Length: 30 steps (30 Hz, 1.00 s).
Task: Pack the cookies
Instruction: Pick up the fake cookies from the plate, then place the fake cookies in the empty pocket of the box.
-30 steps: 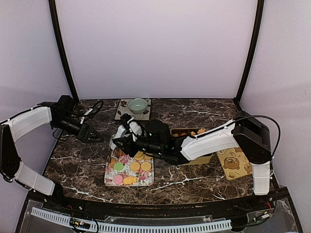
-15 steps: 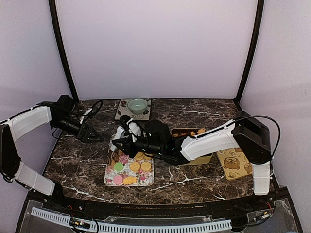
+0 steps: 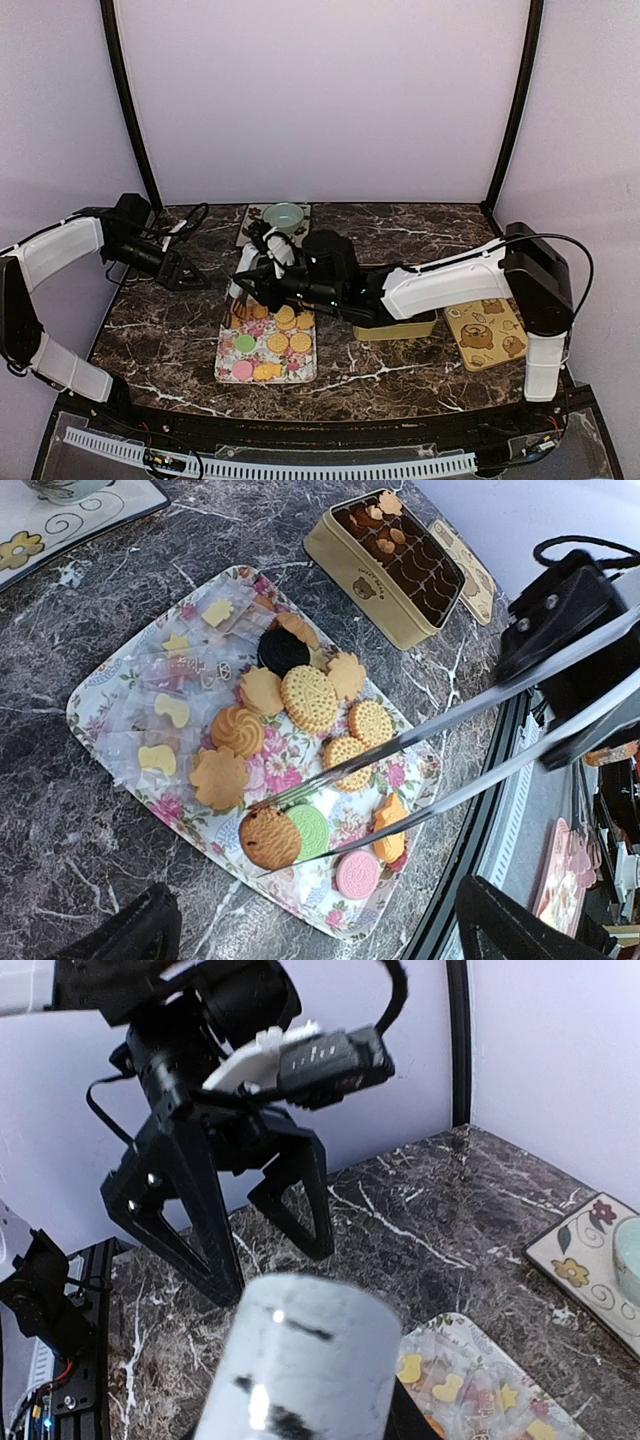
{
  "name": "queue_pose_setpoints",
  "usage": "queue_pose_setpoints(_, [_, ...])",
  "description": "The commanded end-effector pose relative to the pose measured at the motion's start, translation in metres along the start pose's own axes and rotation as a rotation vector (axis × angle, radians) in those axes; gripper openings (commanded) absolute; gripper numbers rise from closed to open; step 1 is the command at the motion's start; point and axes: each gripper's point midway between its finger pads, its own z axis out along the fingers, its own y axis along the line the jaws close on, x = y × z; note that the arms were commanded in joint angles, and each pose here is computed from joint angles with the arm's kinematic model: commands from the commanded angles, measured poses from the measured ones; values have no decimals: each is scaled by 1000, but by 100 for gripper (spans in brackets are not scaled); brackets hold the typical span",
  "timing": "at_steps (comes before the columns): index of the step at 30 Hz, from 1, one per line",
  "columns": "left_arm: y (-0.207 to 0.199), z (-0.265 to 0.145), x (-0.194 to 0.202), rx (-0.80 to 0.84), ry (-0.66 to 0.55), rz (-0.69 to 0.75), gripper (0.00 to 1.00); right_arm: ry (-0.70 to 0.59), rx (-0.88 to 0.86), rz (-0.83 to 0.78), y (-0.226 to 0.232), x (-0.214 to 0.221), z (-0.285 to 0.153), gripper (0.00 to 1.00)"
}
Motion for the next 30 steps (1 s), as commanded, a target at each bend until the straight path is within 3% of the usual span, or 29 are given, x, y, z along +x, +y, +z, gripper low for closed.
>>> queue_pose_setpoints(1, [1, -12, -6, -21, -18, 11, 98, -207, 45, -36, -12, -92, -41, 22])
queue_pose_setpoints(8, [17, -21, -6, -62, -21, -28, 98, -179, 238, -73, -61, -87, -108, 22])
queue_pose_setpoints(11, [22, -23, -7, -77, -19, -39, 99, -185, 348, -79, -86, -90, -158, 22])
queue_pose_setpoints(20, [26, -25, -6, -87, -24, -54, 99, -93, 680, -74, -148, -43, -283, 23])
queue_pose_setpoints(30, [28, -23, -6, -85, -23, -62, 99, -60, 823, -76, -173, -23, -332, 24])
